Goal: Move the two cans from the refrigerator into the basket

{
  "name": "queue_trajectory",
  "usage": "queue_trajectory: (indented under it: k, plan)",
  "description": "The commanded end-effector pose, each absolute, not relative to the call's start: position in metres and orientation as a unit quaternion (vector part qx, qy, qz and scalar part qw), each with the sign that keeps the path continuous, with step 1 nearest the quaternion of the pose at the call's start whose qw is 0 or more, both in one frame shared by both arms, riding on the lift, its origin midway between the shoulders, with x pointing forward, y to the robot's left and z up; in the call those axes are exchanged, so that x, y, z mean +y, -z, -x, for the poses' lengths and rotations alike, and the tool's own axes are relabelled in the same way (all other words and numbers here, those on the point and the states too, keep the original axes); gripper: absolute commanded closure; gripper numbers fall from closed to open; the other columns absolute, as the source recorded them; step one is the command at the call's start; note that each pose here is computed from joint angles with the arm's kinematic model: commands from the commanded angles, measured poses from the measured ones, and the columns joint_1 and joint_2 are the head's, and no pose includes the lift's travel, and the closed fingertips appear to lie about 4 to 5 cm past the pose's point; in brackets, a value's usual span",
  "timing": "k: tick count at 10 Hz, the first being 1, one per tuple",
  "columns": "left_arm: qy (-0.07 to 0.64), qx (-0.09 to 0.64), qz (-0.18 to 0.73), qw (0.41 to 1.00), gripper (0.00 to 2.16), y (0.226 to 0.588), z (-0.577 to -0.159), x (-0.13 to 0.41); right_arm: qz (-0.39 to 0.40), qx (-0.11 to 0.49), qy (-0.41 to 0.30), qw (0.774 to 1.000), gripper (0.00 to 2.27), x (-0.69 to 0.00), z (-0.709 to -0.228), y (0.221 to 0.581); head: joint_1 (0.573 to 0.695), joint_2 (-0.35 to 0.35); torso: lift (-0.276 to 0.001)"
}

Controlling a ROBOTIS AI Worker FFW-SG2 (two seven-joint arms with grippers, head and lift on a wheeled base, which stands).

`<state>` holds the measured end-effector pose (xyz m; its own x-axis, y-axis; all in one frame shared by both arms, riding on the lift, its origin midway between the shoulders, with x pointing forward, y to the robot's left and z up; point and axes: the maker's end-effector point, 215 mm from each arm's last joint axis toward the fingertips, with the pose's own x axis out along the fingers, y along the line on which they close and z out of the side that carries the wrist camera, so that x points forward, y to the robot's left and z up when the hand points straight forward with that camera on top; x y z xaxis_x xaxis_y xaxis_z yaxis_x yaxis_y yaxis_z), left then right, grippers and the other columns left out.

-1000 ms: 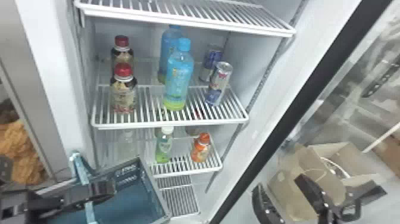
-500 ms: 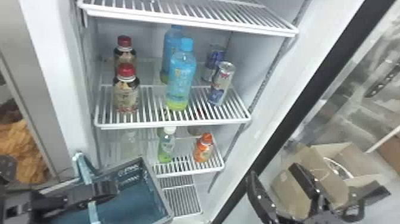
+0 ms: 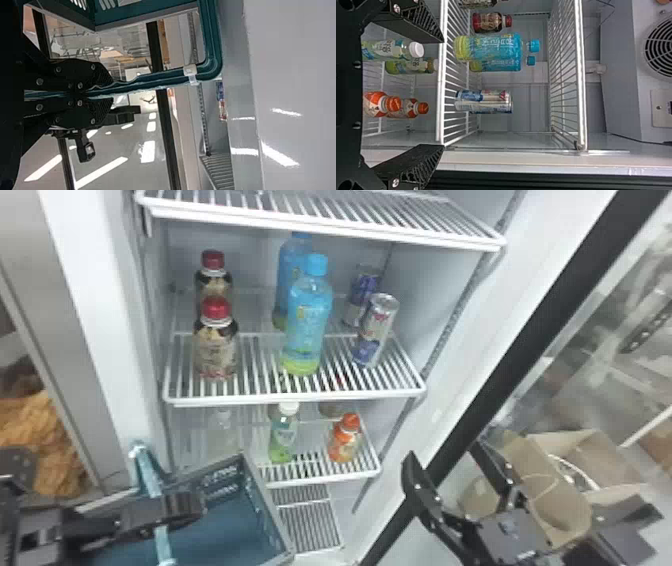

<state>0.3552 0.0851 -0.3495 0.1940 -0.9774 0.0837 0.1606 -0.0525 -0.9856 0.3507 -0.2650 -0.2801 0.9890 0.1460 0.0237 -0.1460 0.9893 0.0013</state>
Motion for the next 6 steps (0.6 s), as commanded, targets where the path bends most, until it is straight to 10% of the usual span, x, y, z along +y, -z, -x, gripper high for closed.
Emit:
queue_trajectory:
  k: [1, 6]
  plan:
    - [0.503, 0.39, 0.523, 0.567, 1.19, 0.349, -0.355, 0.084, -0.006, -0.019, -0.075, 0.997, 0.11, -0.262, -0.37, 0.283, 0.695, -0.291, -0.025]
    - [0.503, 0.393, 0.524, 0.564, 1.19, 0.35, -0.353, 0.083, -0.006, -0.04, -0.06, 0.997, 0.11, -0.263, -0.437, 0.276, 0.695, -0.264, -0.025]
